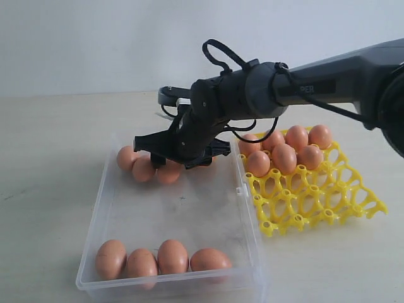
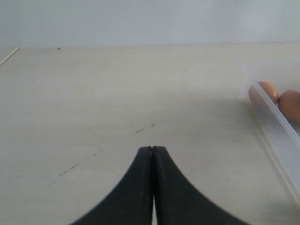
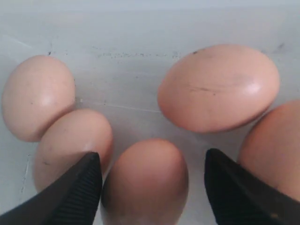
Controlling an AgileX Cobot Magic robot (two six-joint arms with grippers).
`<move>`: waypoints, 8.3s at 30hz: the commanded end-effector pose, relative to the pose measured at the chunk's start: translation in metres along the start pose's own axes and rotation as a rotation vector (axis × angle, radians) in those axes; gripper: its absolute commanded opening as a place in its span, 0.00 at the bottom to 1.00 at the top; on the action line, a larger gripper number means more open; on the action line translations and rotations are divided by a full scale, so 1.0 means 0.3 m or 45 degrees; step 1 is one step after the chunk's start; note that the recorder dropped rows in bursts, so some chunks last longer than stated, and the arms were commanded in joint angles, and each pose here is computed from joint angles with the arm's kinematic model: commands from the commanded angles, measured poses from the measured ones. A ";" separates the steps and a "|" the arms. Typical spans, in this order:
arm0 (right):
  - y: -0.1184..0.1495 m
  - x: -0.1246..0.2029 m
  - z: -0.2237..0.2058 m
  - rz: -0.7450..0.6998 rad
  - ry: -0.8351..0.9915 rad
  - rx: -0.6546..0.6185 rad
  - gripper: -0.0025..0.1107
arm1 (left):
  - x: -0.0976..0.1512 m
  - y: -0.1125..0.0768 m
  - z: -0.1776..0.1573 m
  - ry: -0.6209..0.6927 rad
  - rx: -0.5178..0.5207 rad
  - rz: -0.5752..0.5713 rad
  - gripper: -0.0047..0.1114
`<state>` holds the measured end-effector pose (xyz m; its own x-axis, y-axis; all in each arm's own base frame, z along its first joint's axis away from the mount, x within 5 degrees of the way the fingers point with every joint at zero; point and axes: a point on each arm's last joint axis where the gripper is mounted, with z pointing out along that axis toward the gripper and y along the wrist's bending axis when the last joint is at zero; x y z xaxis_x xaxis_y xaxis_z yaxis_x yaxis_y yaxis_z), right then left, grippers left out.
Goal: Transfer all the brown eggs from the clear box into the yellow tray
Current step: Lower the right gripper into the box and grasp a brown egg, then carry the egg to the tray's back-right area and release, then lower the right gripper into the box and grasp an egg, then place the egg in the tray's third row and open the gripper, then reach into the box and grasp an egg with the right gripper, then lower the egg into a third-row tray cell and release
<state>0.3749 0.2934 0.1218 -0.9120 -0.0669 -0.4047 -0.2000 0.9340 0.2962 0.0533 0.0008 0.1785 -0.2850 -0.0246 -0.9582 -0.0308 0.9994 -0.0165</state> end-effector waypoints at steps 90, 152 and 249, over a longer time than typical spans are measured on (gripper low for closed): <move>0.008 -0.122 -0.202 -1.112 0.000 0.052 0.59 | -0.009 -0.001 -0.003 -0.030 0.008 -0.012 0.04; -0.381 0.322 -0.403 -0.404 -0.795 0.013 0.02 | -0.009 -0.001 -0.003 -0.030 0.008 -0.012 0.04; 0.097 -0.171 -0.131 -0.449 -0.172 -0.022 0.02 | -0.009 -0.001 -0.003 -0.030 0.008 -0.012 0.04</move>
<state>0.4049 0.3147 0.1564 -0.8107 -0.3579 -0.4634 -0.4699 0.8698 0.1503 0.0533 0.0008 0.1785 -0.2850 -0.0246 -0.9582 -0.0308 0.9994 -0.0165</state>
